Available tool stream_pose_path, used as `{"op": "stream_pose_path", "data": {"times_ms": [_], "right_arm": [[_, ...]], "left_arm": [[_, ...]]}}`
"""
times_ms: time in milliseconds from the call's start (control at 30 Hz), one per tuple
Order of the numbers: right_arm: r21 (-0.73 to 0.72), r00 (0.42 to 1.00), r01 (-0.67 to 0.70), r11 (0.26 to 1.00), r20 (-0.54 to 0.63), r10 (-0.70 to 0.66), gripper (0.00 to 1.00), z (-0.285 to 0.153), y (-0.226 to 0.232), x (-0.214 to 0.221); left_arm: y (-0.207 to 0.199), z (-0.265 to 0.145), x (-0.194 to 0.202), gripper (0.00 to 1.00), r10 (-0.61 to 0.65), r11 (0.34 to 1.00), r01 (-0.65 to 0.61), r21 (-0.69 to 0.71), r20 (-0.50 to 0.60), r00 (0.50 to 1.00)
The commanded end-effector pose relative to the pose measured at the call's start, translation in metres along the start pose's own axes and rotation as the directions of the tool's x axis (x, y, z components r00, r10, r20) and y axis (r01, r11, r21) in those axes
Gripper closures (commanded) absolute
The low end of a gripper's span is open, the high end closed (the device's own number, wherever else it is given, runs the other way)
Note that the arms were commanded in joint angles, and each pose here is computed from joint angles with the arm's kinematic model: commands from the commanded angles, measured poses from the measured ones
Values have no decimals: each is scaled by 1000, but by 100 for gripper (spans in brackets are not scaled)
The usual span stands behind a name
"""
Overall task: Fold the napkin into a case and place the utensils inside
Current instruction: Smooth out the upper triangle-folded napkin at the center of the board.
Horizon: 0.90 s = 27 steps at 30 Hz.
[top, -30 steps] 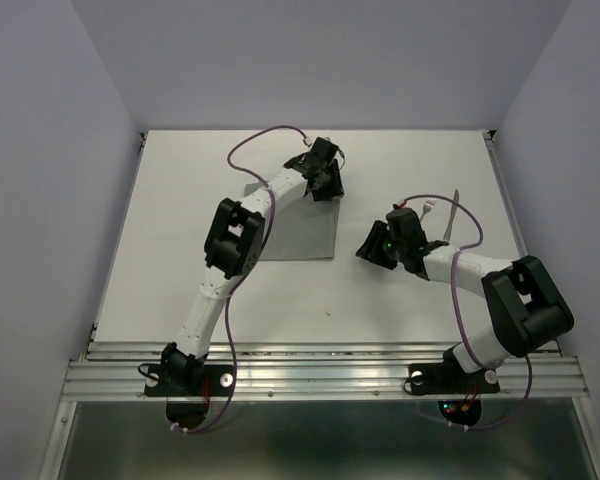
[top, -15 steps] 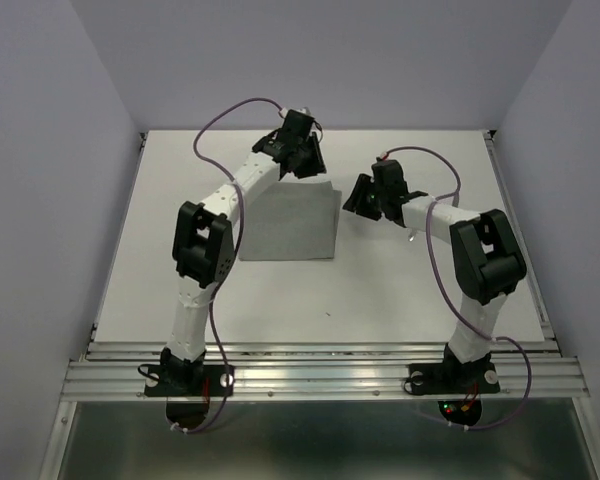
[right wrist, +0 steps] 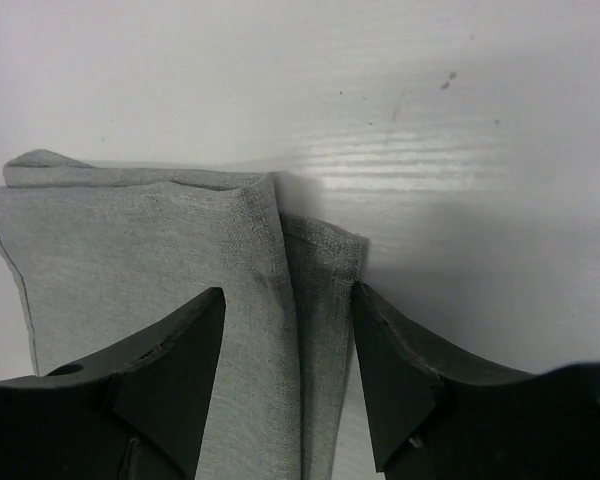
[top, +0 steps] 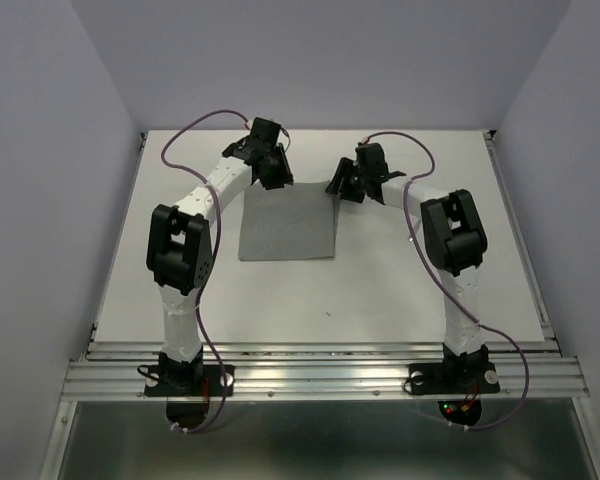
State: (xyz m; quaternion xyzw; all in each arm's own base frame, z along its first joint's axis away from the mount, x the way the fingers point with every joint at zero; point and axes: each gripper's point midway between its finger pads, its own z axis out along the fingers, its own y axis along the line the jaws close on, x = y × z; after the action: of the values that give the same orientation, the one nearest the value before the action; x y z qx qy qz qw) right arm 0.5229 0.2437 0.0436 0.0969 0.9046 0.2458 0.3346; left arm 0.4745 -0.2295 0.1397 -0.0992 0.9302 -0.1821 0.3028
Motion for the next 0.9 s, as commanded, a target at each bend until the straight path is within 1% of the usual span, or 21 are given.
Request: {"op": "stream_pose_path", "data": {"times_ms": [0,100,133,167,200,300,333,400,433,533,600,633,667,700,733,833,867], "right_arm": [[-6,998,-10,1000,-62,10,41,17,-5,11],[-23,998,-16,1000,-57,15,45,24,0,6],[-22,998,-19,1000,-52,17,51,26,1,3],[-20,999,-21,1000,-47,20,55,27,2,2],[-22,999,-29,999,-47,27,65,27,3,1],[-45,998,-32,998,-50,30,74,26,9,-1],[-47,998,-38,998,-52,36,80,26,9,-1],[-45,997,-51,998,-67,48,86,27,6,6],[-54,996,-62,997,-62,58,91,27,7,7],[-68,994,-81,994,-76,76,97,22,4,18],[-81,993,-93,992,-84,86,99,18,8,28],[-72,989,-106,992,-106,98,99,13,2,48],[-81,990,-114,990,-96,106,99,8,7,43],[-103,989,-117,988,-99,107,99,5,14,50],[-105,986,-132,986,-118,119,99,-3,15,65],[-127,983,-145,981,-128,129,99,-17,19,86],[-124,980,-160,979,-143,142,99,-27,17,101]], "left_arm": [[-7,-14,-3,62,30,999,-30,31,13,999],[-4,-12,1,62,21,999,-21,26,7,1000],[-1,-10,5,62,16,1000,-16,23,1,1000],[0,-10,7,62,14,1000,-14,22,-2,1000],[2,-11,10,62,14,1000,-14,18,-10,1000],[7,-13,12,62,16,1000,-16,0,-4,1000],[10,-12,14,62,16,1000,-16,-6,-7,1000],[11,-14,15,62,15,1000,-16,-8,-7,1000],[11,-14,15,62,17,1000,-17,-6,-7,1000],[11,-20,16,62,27,1000,-27,3,2,1000],[8,-28,13,62,36,999,-37,24,21,999],[6,-33,15,62,55,998,-56,37,27,998],[9,-31,19,62,56,998,-56,32,20,998],[8,-38,19,62,64,997,-66,44,28,998],[11,-37,28,62,80,996,-81,40,17,997],[15,-45,36,62,101,994,-102,31,16,995],[13,-47,41,62,120,992,-120,23,13,993]]}}
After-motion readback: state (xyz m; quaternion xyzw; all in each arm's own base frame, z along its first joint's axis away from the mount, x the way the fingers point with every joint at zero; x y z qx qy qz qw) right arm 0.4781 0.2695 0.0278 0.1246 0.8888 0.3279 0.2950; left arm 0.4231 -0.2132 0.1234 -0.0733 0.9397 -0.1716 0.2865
